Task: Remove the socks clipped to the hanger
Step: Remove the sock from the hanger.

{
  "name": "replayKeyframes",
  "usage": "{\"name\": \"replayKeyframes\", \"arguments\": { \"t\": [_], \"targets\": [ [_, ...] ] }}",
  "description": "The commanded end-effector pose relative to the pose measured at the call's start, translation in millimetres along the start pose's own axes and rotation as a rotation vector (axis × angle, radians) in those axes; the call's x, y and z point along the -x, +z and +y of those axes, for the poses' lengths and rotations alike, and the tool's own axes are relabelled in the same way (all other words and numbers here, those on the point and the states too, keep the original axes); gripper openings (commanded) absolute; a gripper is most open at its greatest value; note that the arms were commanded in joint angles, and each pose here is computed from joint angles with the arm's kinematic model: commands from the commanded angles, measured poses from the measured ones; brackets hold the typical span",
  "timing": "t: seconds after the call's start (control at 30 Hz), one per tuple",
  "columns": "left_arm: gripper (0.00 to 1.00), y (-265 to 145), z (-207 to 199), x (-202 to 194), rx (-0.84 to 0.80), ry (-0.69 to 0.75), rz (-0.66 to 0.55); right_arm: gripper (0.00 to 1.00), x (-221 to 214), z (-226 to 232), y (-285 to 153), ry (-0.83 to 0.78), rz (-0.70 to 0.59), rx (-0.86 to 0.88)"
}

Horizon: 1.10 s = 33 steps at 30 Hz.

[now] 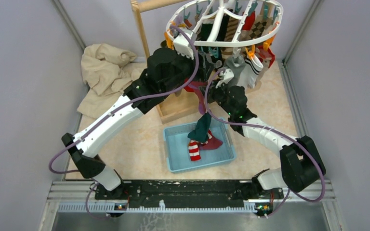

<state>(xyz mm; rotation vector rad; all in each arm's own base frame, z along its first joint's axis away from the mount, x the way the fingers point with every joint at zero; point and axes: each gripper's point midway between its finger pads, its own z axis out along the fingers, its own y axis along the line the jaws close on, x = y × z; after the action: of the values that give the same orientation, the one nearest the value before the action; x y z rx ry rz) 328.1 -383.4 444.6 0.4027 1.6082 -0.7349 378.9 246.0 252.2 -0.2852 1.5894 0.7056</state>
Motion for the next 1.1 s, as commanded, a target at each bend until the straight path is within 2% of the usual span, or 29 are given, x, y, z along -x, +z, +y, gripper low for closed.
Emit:
{"name": "replayKeyframes", "arguments": {
  "t": [0.0, 0.3, 0.83, 1.07],
  "targets": [
    [0.72, -19.0, 0.8, 22.1, 0.008, -0.024, -0.065, 0.00, 19.7, 6.1, -1.7, -0.002, -0.058, 0.024],
    [0.62, -17.3, 16.7, 19.1, 0.095, -0.022, -0.070, 0.00, 16.1, 6.8, -2.2, -0.001, -0.048, 0.031],
    [0.48, 12.5, 24.8, 12.7, 0.183, -0.055, -0.048, 0.00, 11.3, 6.4, -3.9, -0.009, -0.035, 0.033],
    [0.45, 16.1, 39.5, 11.7, 0.267, -0.031, -0.056, 0.00, 9.8, 7.8, -5.7, -0.008, -0.033, 0.040]
  ]
}}
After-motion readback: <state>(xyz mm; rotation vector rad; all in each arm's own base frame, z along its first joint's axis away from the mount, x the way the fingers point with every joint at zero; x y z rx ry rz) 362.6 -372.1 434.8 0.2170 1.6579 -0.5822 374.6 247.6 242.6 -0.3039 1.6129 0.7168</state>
